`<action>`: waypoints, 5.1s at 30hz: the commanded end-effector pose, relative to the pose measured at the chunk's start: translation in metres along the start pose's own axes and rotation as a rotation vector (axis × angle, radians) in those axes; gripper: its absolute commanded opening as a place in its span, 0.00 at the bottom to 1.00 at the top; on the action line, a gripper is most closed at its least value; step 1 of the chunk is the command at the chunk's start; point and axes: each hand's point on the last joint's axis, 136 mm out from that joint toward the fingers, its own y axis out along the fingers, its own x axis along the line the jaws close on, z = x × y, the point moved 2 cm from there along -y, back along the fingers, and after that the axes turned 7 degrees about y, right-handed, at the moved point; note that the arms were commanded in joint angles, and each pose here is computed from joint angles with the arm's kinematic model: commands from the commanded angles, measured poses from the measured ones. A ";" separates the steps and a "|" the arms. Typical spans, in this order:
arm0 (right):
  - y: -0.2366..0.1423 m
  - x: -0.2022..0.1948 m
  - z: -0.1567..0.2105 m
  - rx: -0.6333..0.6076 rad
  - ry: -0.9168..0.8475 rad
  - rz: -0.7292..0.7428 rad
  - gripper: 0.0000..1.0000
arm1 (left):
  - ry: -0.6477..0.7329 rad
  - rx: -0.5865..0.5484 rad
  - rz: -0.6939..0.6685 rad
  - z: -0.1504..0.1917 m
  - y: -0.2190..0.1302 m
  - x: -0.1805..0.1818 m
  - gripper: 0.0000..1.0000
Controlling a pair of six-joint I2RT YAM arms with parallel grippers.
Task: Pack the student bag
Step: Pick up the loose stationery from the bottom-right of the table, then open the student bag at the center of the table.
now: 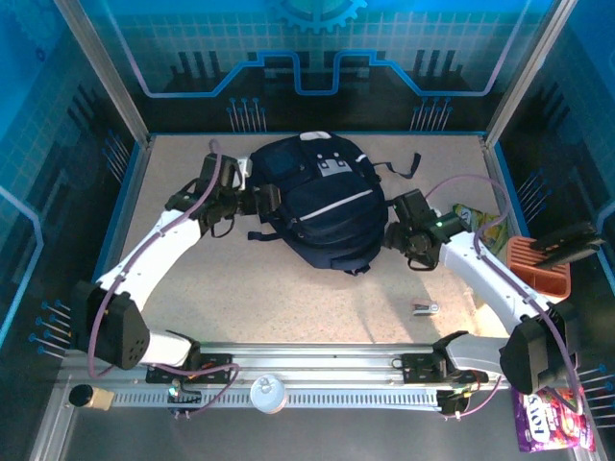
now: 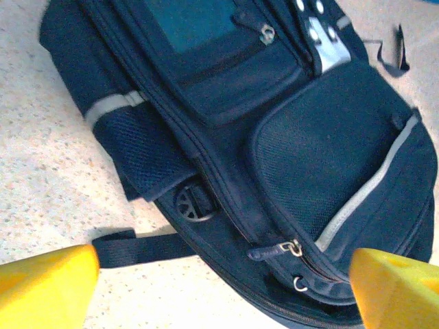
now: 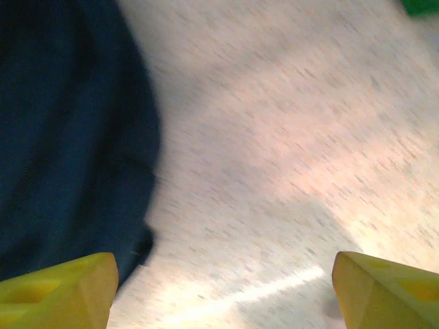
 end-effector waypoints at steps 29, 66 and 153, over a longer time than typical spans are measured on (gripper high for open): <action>0.065 -0.067 0.066 0.201 0.368 0.171 0.86 | -0.059 -0.024 0.071 0.001 0.010 0.015 0.99; 0.072 -0.060 0.086 0.266 0.028 0.211 0.26 | 0.016 0.065 0.230 0.003 0.014 -0.025 0.99; 0.002 0.181 -0.071 0.122 0.337 -0.770 0.29 | 0.361 -0.049 0.383 -0.077 0.032 -0.219 0.00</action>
